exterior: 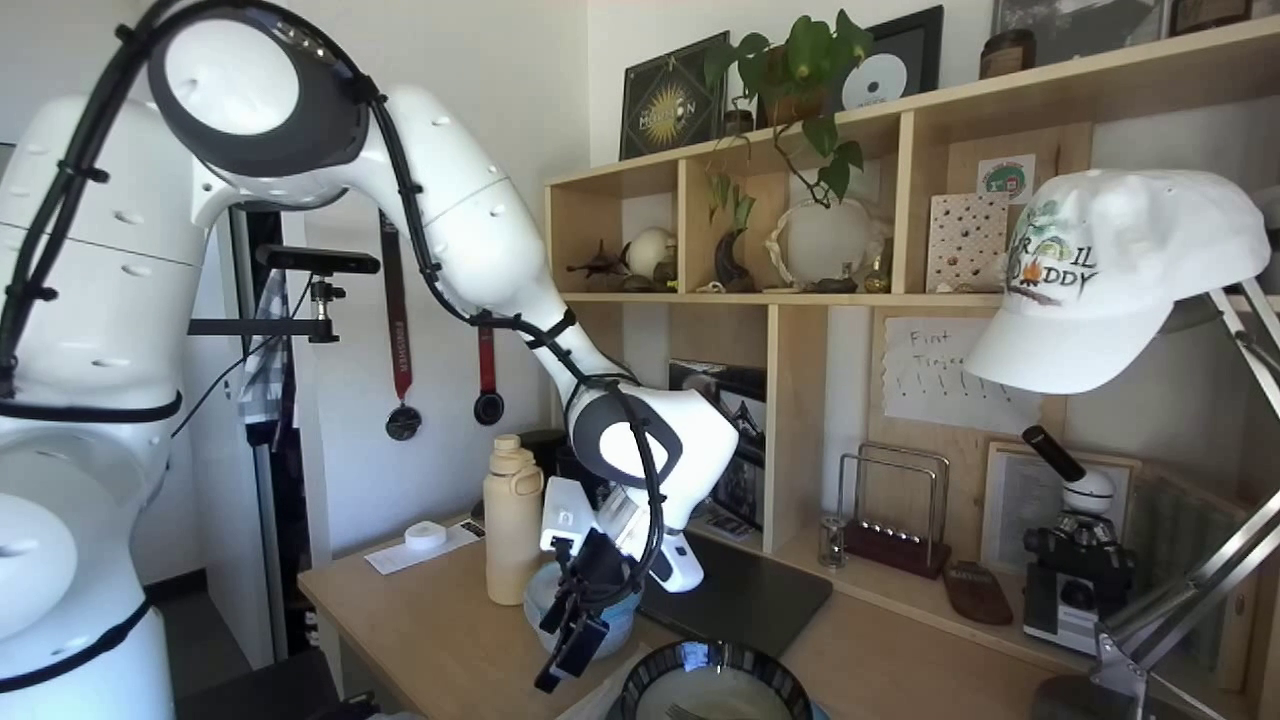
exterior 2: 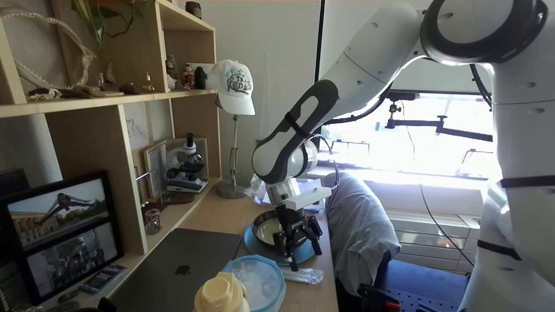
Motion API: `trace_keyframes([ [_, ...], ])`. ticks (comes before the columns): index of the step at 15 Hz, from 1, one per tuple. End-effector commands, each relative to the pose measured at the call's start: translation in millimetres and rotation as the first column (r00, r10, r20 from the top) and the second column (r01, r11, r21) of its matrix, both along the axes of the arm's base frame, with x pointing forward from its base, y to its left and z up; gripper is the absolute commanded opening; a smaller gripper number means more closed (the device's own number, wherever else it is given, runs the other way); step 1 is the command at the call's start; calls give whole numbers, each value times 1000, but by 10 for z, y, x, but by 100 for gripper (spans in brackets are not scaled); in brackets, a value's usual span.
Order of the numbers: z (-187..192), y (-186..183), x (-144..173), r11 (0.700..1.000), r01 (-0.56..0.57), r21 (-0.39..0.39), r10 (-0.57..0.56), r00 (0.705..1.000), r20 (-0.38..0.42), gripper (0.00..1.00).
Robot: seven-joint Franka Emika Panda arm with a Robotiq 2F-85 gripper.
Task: Move the yellow bottle to the other side of the table, place the package in the black bowl, and move the black cup to the other side of the table
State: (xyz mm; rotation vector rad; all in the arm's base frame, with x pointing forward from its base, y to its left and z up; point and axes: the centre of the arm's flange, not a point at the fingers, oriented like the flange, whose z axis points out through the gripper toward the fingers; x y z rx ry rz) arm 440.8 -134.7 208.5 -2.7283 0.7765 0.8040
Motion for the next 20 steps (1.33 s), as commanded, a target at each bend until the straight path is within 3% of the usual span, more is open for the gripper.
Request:
trace_keyframes([
  [1,-110,-71,-51,998,-29,-54,31,999,37,100],
  [13,-778,-100,140,990,-3,-139,22,991,133,100],
  [14,-757,-99,143,990,-3,-142,23,991,133,75],
  [16,-701,-124,142,989,-5,-151,26,990,139,68],
  [20,-614,-166,157,987,-7,-159,32,988,150,37],
])
